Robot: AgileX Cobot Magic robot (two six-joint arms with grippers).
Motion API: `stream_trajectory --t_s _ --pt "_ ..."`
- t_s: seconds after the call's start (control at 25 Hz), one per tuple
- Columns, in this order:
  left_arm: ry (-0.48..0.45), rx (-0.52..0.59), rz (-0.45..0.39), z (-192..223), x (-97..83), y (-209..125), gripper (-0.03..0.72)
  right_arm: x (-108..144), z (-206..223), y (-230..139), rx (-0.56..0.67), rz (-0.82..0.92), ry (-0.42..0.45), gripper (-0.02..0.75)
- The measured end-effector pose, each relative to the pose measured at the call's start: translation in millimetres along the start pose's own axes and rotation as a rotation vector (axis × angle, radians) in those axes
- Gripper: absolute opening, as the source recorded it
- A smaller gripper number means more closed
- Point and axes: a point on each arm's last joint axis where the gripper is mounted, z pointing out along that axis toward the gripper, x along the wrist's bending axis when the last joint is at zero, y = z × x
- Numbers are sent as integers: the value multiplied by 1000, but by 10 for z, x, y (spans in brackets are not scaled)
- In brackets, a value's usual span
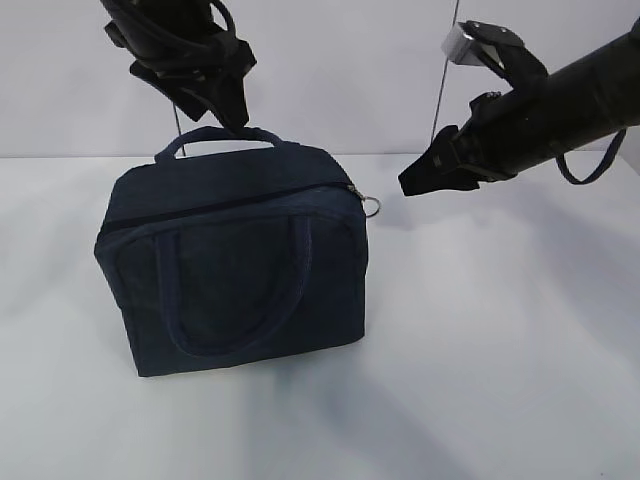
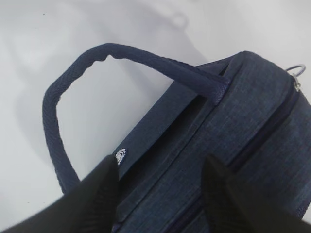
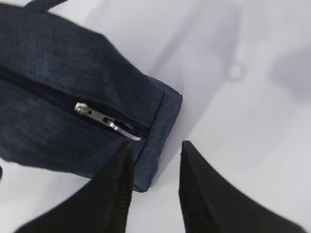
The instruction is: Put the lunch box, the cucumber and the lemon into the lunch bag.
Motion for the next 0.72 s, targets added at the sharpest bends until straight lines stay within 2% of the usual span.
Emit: stream_trajectory --t_s 0.4,0.72 --pt "2 0 1 0 2 0 390 89 9 -18 -2 -305 110 235" --pt "9 1 3 0 8 -1 390 5 218 -88 -30 -476 163 239"
